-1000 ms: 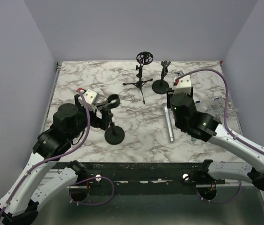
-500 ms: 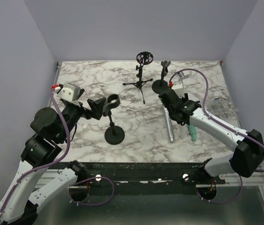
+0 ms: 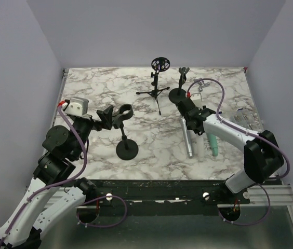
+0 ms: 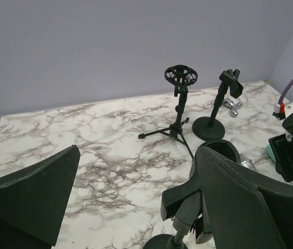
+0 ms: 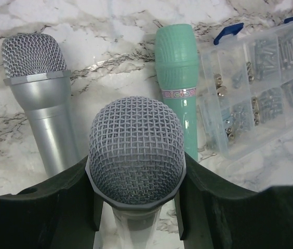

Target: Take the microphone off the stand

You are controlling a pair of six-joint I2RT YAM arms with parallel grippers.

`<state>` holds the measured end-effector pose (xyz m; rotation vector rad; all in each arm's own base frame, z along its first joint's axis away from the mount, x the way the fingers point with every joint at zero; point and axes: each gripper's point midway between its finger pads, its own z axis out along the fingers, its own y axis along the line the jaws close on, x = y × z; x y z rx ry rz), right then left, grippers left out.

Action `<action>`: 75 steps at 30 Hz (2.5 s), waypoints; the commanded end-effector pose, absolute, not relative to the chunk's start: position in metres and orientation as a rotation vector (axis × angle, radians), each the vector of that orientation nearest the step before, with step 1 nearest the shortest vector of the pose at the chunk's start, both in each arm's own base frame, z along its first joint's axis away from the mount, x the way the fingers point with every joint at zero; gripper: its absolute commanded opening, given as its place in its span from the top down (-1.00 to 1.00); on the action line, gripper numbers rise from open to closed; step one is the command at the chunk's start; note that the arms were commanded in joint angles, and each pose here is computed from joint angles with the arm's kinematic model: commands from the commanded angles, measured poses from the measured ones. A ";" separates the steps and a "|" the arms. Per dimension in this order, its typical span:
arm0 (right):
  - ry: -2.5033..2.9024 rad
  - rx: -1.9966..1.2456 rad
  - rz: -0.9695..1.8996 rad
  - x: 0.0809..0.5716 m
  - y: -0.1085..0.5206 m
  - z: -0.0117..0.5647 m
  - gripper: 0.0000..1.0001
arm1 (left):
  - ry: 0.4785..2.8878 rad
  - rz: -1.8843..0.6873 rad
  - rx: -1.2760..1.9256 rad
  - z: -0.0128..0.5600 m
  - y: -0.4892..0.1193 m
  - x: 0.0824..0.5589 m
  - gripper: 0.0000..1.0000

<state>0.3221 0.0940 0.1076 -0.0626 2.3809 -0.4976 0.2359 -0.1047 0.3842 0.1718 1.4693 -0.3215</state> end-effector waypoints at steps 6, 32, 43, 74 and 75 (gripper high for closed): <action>2.391 -0.066 -0.535 0.352 0.100 0.078 0.99 | 1.347 -0.186 0.046 0.391 -0.061 0.224 -0.96; 2.440 -0.070 -0.575 0.383 0.081 0.037 0.81 | 1.346 -0.153 0.053 0.385 -0.060 0.228 -0.96; 2.481 -0.111 -0.493 0.382 0.091 0.025 0.11 | 1.359 -0.126 0.061 0.378 -0.061 0.234 -0.94; 2.395 -0.020 -0.107 0.362 0.120 0.109 -0.68 | 1.426 -0.104 0.087 0.362 -0.070 0.247 -0.93; 2.393 -0.024 -0.026 0.358 0.129 0.114 -0.68 | 1.427 -0.106 0.088 0.362 -0.071 0.247 -0.93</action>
